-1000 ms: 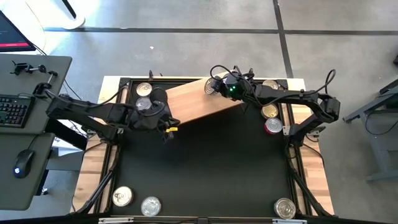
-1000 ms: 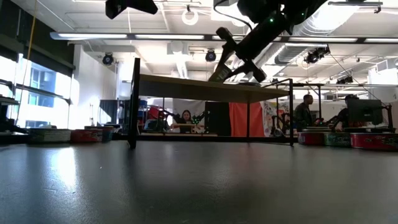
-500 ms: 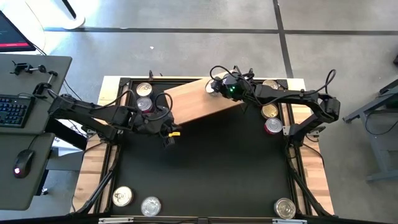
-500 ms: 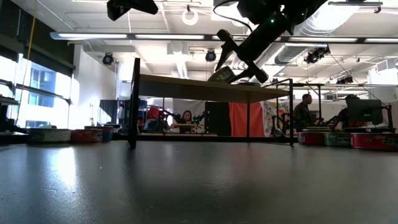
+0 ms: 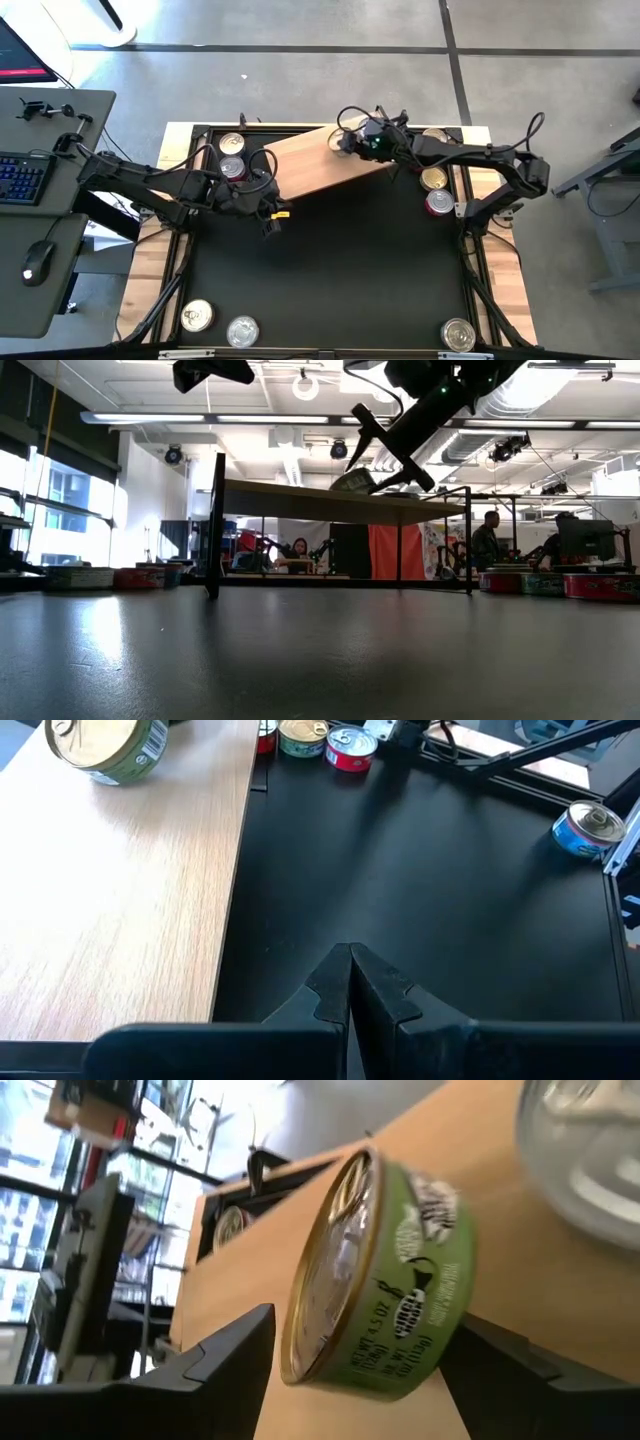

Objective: Stack canned seafood by type on shelf
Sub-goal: Put the bottom gold and green tuna can on the shelf

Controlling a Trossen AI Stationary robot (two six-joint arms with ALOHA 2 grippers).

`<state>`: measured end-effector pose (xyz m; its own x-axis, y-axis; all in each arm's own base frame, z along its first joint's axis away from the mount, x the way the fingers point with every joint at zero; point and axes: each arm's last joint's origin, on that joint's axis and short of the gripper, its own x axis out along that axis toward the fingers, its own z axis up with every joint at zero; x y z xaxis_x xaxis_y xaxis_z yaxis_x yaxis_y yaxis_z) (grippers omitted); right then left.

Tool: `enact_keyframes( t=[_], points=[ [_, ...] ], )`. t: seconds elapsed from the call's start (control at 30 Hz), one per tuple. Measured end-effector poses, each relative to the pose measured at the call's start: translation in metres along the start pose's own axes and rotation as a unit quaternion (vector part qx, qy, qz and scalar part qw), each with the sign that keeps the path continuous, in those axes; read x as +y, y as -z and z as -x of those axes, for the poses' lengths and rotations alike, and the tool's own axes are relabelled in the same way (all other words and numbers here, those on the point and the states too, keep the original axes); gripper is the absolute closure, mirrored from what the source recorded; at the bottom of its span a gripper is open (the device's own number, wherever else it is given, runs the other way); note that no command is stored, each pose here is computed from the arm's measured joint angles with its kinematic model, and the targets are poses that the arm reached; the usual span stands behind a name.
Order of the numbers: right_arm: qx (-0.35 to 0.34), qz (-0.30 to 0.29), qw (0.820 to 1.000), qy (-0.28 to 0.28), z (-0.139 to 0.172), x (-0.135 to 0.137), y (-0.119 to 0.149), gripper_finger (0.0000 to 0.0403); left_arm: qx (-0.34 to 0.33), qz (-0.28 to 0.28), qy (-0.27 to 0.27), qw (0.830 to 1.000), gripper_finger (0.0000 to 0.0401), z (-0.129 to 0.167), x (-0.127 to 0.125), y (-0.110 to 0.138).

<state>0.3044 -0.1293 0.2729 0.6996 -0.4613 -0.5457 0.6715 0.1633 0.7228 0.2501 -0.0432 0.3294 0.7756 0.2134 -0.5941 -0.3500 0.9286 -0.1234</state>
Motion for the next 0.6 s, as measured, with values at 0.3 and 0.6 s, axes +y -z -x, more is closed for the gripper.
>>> enact_keyframes(
  t=[0.3,0.6],
  points=[
    [0.010,-0.002,0.999,0.036,0.007,-0.009,-0.007,0.0146,0.000,-0.018,0.000,1.000,0.0401,0.000,0.000,0.000],
    [-0.027,0.000,0.999,0.028,0.026,-0.007,-0.022,0.0146,-0.004,-0.020,-0.009,1.000,0.0401,0.000,0.001,0.000]
  ],
)
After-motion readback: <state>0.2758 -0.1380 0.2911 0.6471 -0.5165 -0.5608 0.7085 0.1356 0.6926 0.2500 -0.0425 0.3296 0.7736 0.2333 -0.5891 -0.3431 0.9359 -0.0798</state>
